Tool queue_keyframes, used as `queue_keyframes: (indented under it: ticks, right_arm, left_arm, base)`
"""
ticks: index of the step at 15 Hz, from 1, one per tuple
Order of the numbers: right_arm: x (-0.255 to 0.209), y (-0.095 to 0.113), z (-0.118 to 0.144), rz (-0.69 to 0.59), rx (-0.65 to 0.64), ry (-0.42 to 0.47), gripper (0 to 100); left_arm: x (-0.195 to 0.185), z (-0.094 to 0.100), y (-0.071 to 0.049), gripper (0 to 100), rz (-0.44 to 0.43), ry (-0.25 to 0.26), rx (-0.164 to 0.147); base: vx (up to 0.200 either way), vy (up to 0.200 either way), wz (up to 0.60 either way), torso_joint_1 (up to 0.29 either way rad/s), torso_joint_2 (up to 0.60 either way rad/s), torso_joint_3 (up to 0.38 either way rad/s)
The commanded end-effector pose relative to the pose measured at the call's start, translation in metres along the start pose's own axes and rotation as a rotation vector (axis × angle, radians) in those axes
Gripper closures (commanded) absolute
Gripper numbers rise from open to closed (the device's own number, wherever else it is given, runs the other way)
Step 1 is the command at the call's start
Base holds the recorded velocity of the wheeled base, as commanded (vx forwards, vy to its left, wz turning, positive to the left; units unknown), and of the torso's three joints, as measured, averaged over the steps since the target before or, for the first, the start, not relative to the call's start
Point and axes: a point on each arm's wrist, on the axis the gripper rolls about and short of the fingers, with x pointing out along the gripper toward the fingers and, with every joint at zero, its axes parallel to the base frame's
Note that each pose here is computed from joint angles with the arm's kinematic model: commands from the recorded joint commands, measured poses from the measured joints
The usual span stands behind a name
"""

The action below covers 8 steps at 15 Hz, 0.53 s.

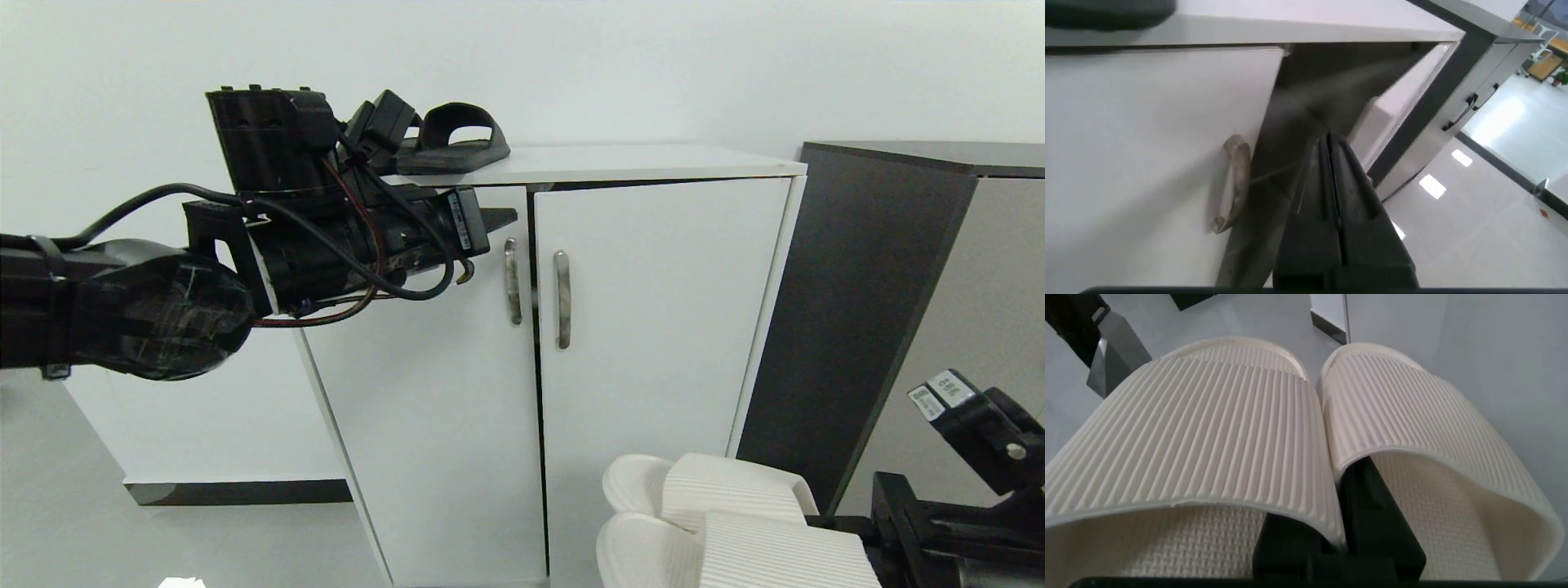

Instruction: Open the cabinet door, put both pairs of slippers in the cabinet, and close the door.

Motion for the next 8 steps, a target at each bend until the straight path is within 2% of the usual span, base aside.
queue_keyframes:
  ticks: [1,8]
  right_arm:
    - [-0.0014,0.0008,0.0009,0.003,-0.001,-0.006,100]
    - [-0.0019,0.0006,-0.007,0.024,0.007,0.026,100]
  left_arm:
    - [0.007,-0.0053,0.005,100,0.009,0.019,-0.006]
    - [0.0092,-0.0018,0.0051,100,0.007,0.004,0.002]
  base:
    - [0.0,0.0,0.0,0.0,0.0,0.0]
    - [0.0,0.0,0.0,0.0,0.0,0.0]
